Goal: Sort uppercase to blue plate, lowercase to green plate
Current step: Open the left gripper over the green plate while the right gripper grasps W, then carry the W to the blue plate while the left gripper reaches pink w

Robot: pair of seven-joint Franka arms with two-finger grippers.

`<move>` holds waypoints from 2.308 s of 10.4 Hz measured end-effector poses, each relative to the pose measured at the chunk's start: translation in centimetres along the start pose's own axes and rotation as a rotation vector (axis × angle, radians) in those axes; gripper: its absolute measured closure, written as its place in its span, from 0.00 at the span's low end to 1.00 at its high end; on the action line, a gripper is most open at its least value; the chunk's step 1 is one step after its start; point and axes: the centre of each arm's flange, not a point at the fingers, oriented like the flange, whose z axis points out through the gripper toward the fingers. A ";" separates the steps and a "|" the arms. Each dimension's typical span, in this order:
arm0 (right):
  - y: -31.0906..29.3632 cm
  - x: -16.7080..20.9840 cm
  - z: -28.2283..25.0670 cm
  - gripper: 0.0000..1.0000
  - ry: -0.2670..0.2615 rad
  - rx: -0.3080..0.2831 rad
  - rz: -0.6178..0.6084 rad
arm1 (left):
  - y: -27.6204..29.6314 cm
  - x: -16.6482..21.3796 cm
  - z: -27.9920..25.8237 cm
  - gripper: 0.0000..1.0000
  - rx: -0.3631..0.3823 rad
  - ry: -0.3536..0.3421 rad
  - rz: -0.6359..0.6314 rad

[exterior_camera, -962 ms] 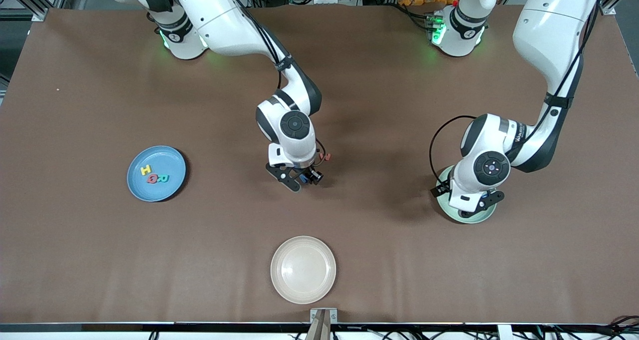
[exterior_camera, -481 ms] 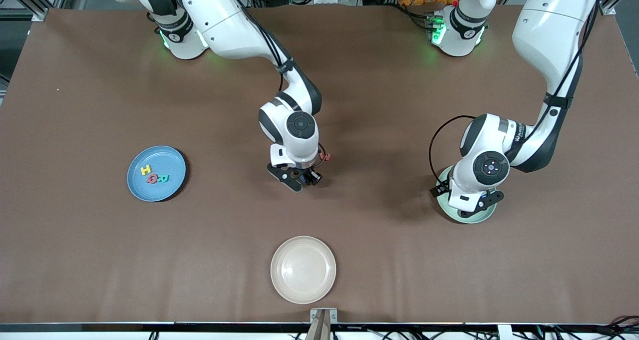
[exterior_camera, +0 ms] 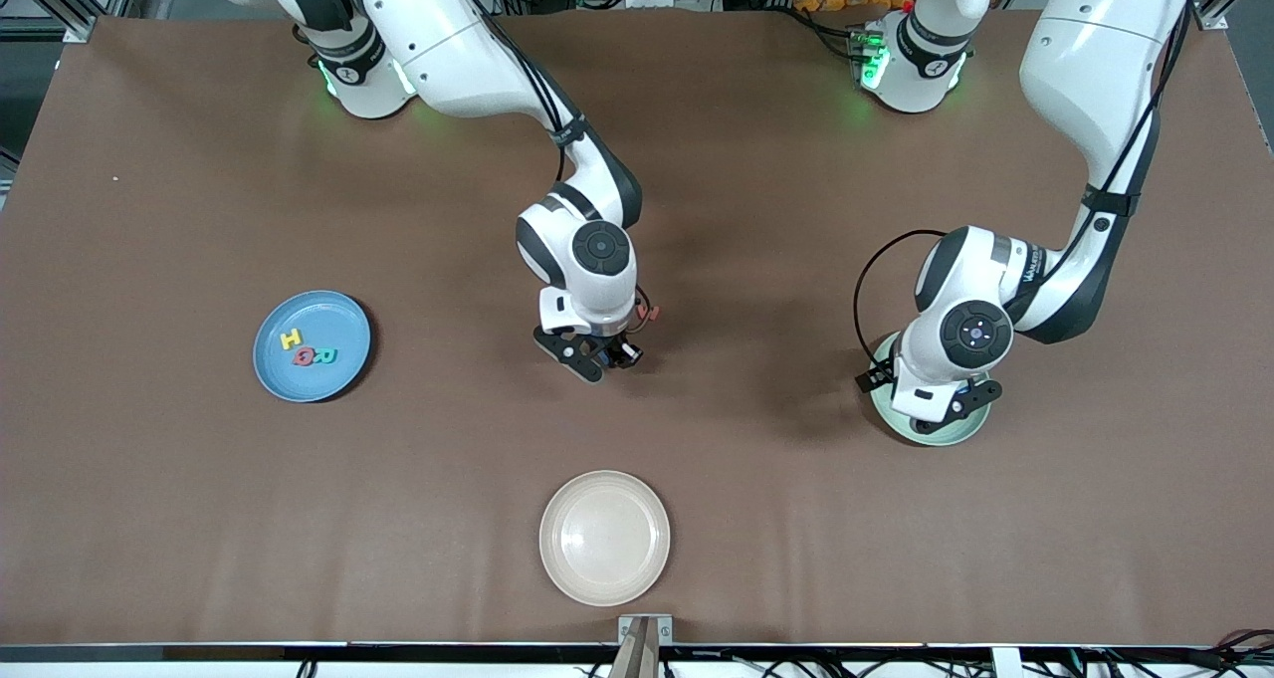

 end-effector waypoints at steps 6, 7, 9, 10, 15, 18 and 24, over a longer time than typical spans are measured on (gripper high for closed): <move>0.0 -0.2 0.0 0.65 0.014 -0.002 -0.016 | 1.1 -0.8 -0.3 0.00 -0.007 0.011 0.009; 0.0 -0.2 0.0 0.65 0.014 -0.002 -0.017 | 1.6 -1.2 -0.4 0.00 -0.008 0.014 0.011; -0.1 -0.2 0.0 0.65 0.014 -0.003 -0.036 | 2.1 -1.6 -0.6 0.00 -0.010 0.018 0.004; -0.1 -0.2 -0.1 0.65 0.014 -0.006 -0.042 | 2.4 -1.9 -0.7 0.00 -0.010 0.020 0.001; -0.1 0.5 -0.8 0.65 0.006 -0.051 -0.124 | 3.4 -2.4 -1.4 0.00 -0.019 0.032 -0.021; 0.8 2.6 -1.2 0.65 -0.023 -0.130 -0.278 | 4.2 -3.0 -1.8 0.00 -0.024 0.039 -0.052; 7.0 13.1 -7.8 0.65 -0.113 -0.183 -0.499 | 7.9 -6.5 -1.7 0.00 -0.027 0.047 -0.160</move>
